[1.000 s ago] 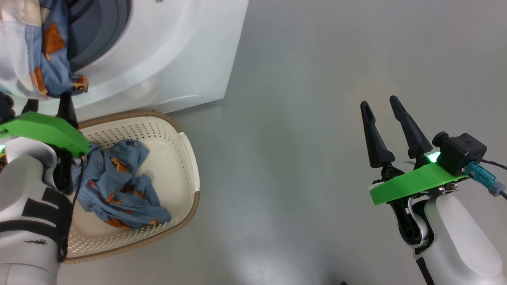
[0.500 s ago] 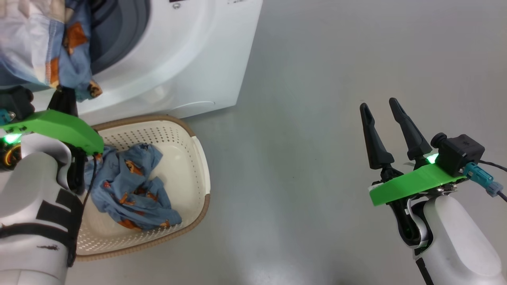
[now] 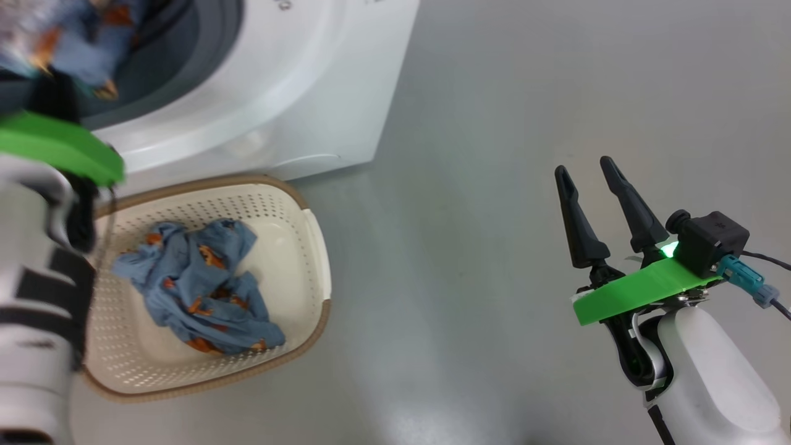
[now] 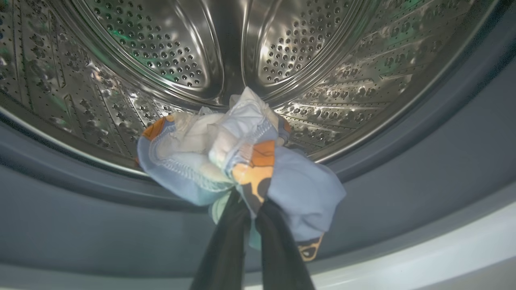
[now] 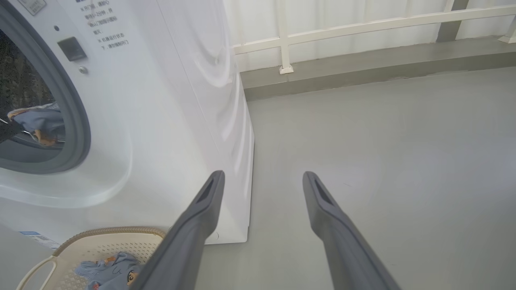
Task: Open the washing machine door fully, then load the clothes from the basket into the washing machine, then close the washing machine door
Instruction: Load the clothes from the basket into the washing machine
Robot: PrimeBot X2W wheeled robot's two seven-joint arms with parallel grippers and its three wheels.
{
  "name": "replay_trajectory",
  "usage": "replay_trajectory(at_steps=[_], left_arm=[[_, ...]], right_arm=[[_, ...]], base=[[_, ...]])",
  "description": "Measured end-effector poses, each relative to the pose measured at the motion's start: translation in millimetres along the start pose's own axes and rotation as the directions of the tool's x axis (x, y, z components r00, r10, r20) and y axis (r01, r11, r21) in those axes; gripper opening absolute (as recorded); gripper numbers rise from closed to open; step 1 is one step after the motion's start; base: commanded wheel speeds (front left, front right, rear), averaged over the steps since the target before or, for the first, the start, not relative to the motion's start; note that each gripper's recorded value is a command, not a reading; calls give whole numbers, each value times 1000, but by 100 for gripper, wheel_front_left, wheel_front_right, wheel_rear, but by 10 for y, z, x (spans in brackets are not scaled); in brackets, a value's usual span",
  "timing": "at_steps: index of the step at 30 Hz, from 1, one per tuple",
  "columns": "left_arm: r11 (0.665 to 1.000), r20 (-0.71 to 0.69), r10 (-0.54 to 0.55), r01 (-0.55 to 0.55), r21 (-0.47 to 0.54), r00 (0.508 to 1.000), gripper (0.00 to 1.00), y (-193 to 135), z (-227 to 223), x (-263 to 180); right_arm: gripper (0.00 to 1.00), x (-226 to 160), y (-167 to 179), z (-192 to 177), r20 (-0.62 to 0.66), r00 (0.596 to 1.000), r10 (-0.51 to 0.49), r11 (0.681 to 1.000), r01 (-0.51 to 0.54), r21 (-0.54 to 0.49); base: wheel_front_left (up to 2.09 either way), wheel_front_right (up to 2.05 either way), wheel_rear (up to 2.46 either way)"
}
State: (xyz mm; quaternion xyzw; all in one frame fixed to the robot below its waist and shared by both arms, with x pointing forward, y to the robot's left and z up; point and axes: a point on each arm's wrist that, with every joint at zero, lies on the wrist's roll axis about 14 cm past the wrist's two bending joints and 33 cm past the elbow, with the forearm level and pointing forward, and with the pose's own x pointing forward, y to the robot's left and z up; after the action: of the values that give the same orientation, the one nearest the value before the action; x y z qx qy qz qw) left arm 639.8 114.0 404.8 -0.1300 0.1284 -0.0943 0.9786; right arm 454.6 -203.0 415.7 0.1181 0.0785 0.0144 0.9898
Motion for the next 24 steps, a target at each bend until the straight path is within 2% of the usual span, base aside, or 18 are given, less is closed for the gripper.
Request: replay_trajectory(at_steps=[8,14,18,19,20,21,24], left_arm=[[1000,-18,3,-3,24,1000,0,17,105,357],[998,-26,32,-31,48,999,0,193,247,669],[997,-93,57,-53,48,994,0,314,233,836],[997,-113,60,-55,46,992,11,324,211,871],[998,-138,61,-55,42,989,76,324,181,901],[997,-160,70,-64,40,985,100,337,156,928],[996,-243,88,-83,32,966,100,360,40,951]], right_arm=[[100,-47,-226,-30,-8,998,-61,998,61,-19],[100,-64,-316,-153,-34,995,-97,995,97,-19],[100,-80,-367,-223,-49,991,-122,992,121,-17],[100,-88,-387,-238,-53,990,-129,992,128,-19],[100,-96,-407,-248,-56,989,-135,991,134,-21],[100,-105,-427,-259,-59,988,-141,990,140,-23],[100,-123,-455,-276,-64,986,-153,988,152,-26]], base=[[0,0,0],[0,0,0],[0,0,0],[0,0,0],[0,0,0],[0,0,0],[0,0,0]])
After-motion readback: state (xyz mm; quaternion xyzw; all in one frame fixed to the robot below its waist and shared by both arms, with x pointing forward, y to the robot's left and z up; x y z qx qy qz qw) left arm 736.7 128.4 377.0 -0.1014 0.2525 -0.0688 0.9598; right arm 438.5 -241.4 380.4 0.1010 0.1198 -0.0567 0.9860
